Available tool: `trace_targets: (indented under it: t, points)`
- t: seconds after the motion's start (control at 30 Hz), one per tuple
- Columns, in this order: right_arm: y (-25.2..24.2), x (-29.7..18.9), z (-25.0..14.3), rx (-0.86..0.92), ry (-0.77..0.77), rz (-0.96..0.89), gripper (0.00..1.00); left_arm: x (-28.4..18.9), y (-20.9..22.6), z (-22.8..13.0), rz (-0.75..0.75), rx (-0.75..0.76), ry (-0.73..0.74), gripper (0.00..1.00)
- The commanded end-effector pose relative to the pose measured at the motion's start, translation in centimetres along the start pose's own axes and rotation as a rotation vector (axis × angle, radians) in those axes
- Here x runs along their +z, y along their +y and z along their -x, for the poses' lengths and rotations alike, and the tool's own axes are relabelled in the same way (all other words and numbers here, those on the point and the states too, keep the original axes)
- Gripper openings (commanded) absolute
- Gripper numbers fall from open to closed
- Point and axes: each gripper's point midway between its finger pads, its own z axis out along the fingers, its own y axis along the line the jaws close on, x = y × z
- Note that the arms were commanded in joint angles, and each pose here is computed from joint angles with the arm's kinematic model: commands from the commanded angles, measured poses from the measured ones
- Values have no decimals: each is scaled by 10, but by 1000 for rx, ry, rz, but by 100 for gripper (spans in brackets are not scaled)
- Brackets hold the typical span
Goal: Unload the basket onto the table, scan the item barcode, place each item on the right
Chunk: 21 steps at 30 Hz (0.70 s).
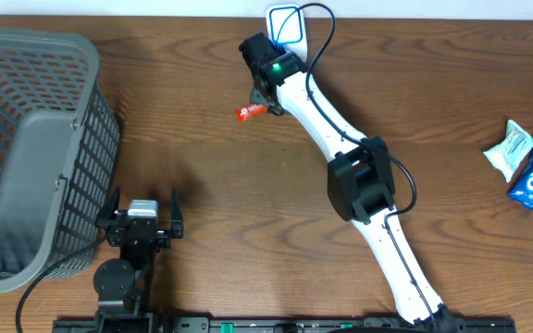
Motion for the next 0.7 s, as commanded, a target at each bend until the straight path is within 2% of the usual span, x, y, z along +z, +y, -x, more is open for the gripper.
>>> trace_targets:
  t: [0.0, 0.03, 0.07, 0.13, 0.17, 0.23, 0.27, 0.43, 0.67]
  points:
    - [-22, 59, -65, -78, 200, -95, 68, 1, -1, -15, -3, -13, 46, 98]
    - [-23, 60, -66, -80, 200, -101, 57, 1, -1, -15, -3, -13, 46, 98]
    - [-26, 60, -67, -83, 201, -114, 41, 1, -1, -15, -3, -13, 46, 98]
    - [-37, 58, -72, -88, 216, -166, 26, 1, -1, -15, -3, -13, 46, 98]
    - [-40, 57, -74, -92, 228, -178, 24, 1, -1, -15, -3, -13, 46, 98]
    - [-45, 55, -79, -99, 250, -197, 6, 1, -1, -15, -3, -13, 46, 98]
    - [-47, 54, -81, -102, 260, -204, 1, 1, -1, -15, -3, -13, 46, 98]
    - [-52, 41, -86, -214, 318, -191, 1, 1, -1, -15, -3, -13, 46, 98]
    - [-87, -36, -58, -326, 370, -219, 1, 1, -1, -15, -3, -13, 46, 98]
